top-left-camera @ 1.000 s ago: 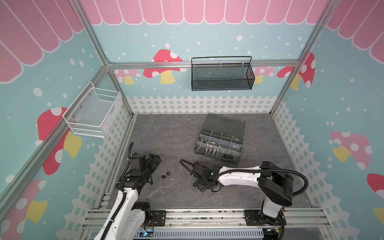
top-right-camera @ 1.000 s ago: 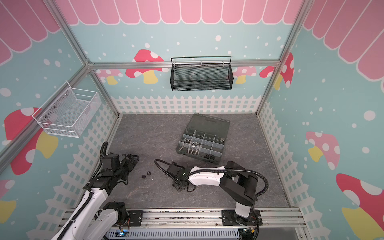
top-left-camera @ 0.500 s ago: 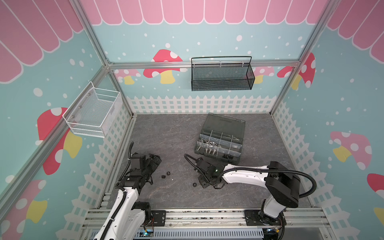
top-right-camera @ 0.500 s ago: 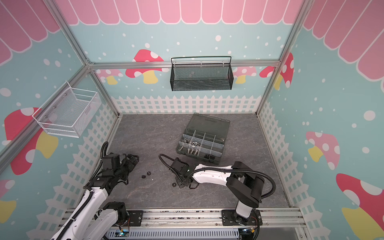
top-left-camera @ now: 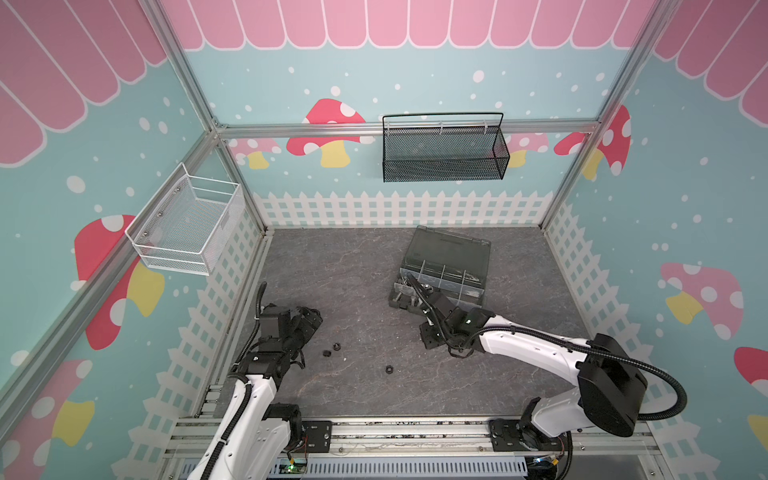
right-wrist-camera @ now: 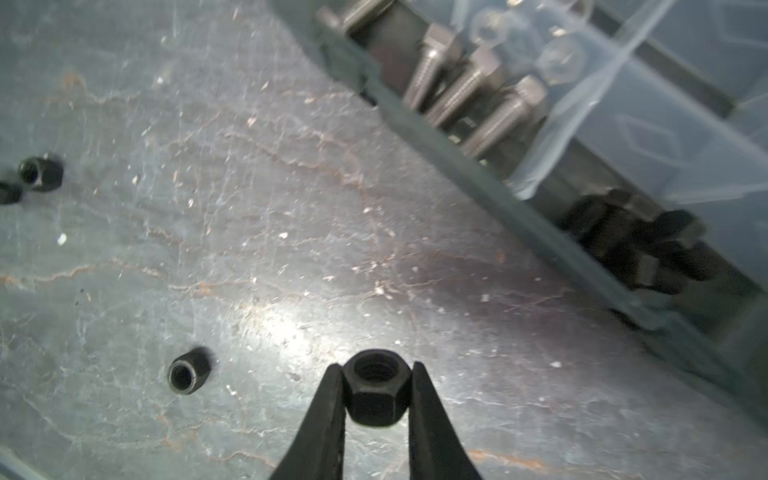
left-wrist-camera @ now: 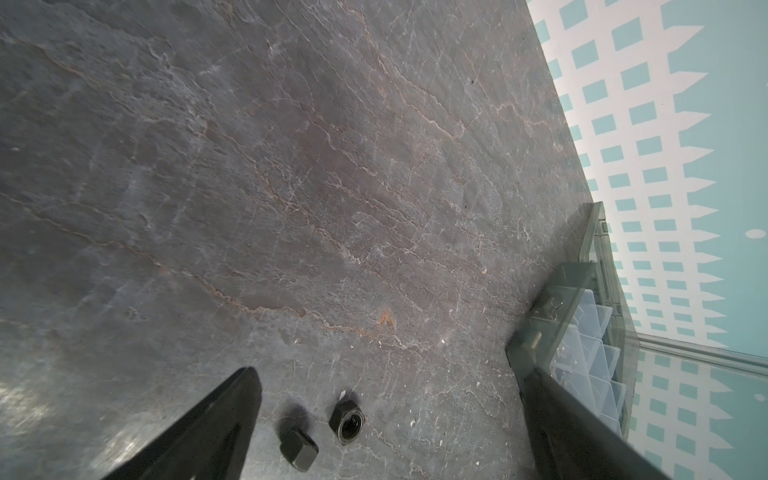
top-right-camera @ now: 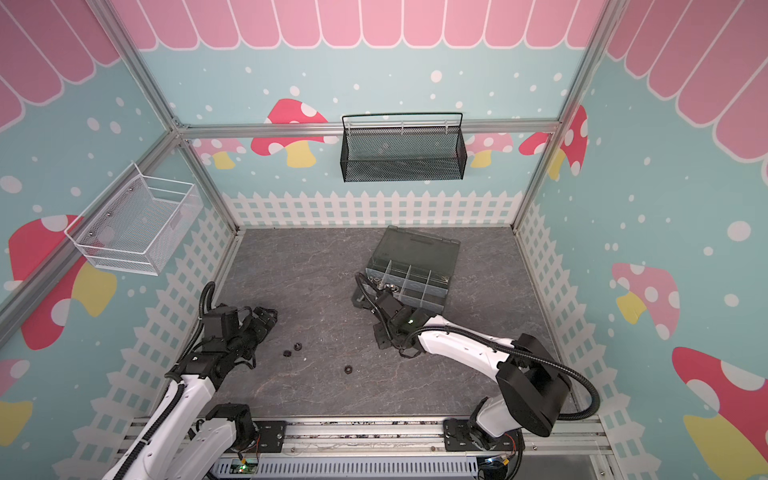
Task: Sort the screws and nuts into containers
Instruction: 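Lift the black hex nut with the right gripper and carry it to the organizer, then lower the black nut into the black-parts compartment and open the right gripper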
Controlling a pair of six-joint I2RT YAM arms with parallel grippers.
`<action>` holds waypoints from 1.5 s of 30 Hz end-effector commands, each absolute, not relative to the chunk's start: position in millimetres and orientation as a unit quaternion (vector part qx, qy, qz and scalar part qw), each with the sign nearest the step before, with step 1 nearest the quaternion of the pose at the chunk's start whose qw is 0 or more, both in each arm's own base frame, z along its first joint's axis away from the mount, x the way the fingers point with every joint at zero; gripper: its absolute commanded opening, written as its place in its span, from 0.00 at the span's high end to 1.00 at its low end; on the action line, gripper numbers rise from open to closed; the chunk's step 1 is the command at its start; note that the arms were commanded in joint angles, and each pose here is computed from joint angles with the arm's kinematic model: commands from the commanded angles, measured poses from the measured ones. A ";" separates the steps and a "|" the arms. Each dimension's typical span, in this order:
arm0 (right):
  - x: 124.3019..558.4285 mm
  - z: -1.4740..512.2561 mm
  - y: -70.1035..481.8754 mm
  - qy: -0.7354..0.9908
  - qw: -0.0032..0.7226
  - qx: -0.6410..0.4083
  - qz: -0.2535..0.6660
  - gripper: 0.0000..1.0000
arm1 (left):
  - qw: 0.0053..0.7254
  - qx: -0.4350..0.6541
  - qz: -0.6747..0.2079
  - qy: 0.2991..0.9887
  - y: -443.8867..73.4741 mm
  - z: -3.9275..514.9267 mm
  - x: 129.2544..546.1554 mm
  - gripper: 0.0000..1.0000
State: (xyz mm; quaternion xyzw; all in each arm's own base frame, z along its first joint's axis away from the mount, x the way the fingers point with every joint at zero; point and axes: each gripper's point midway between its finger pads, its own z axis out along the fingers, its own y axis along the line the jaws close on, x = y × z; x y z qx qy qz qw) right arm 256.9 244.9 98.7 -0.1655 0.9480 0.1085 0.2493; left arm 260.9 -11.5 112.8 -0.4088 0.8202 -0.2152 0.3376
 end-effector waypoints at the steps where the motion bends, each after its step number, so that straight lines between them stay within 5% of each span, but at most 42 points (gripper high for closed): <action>1: 269.9 113.0 226.8 0.944 0.273 -0.157 0.099 1.00 | 0.351 -0.412 -0.210 0.814 -6.3 124.0 262.7 0.00; 14: 349.1 148.0 177.9 0.937 0.325 -0.100 0.087 1.00 | 0.347 -0.411 -0.217 0.814 -8.6 125.4 266.8 0.00; 35: 420.3 77.7 161.4 0.960 0.260 -0.080 0.064 1.00 | 0.348 -0.412 -0.202 0.818 -4.7 119.3 262.5 0.00; 45: 423.0 64.0 158.1 0.964 0.246 -0.079 0.058 0.83 | 0.348 -0.410 -0.197 0.820 -3.8 119.3 262.6 0.00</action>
